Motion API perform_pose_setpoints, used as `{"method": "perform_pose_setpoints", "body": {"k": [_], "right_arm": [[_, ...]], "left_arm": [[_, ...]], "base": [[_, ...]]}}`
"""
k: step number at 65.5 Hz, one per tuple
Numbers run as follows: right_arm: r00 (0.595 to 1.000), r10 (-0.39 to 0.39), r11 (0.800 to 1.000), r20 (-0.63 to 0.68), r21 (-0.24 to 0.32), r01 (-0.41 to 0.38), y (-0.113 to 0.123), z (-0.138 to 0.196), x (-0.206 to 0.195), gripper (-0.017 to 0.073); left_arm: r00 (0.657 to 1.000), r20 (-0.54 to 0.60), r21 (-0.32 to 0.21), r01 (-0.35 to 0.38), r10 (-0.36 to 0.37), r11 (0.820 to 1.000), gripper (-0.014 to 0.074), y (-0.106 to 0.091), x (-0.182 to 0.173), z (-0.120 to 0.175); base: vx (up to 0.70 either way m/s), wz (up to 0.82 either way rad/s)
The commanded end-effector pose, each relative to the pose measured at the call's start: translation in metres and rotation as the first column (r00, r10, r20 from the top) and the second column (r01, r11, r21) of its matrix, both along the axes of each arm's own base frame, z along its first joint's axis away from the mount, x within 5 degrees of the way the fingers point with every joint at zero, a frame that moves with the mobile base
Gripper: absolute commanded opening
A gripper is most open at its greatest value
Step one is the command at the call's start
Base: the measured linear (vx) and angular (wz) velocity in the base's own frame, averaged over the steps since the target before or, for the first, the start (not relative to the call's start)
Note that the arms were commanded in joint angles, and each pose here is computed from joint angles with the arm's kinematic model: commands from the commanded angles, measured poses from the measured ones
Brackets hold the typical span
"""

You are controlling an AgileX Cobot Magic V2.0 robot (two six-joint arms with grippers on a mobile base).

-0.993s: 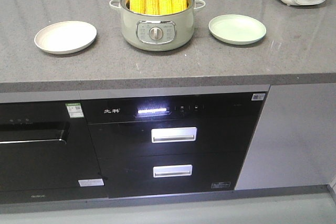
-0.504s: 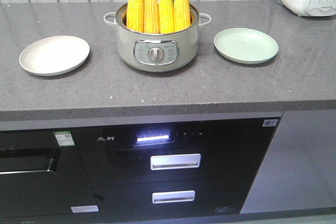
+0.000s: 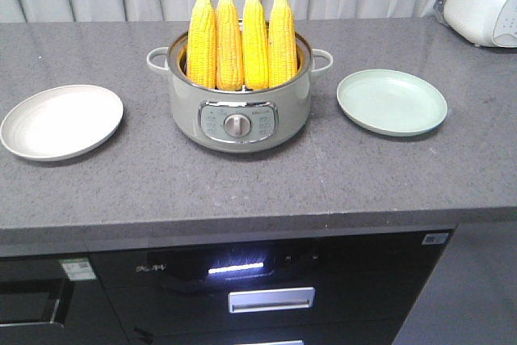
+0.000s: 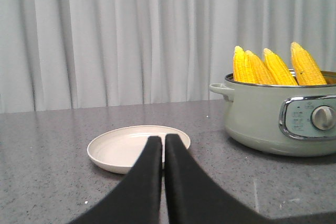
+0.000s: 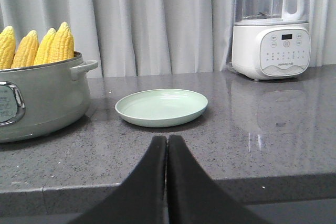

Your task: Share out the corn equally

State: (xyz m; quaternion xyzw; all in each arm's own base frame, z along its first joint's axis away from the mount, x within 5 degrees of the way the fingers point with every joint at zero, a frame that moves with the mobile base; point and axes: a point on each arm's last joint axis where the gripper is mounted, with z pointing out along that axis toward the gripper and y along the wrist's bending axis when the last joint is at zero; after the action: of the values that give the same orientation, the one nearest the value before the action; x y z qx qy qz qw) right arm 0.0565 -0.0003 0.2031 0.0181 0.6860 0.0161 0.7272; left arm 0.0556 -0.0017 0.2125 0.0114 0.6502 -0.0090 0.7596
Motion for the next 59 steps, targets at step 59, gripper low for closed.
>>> {"method": "perform_pose_setpoints", "body": {"k": [59], "right_arm": [[0.998,0.0,1.0,0.069,-0.004,0.0,0.0002,0.0042,-0.0005,-0.001]], "left_arm": [[0.997,0.079,-0.014,0.003,-0.002,1.0,-0.0006,0.0001,-0.0021,0.0029]], "base": [[0.14,0.0]]}}
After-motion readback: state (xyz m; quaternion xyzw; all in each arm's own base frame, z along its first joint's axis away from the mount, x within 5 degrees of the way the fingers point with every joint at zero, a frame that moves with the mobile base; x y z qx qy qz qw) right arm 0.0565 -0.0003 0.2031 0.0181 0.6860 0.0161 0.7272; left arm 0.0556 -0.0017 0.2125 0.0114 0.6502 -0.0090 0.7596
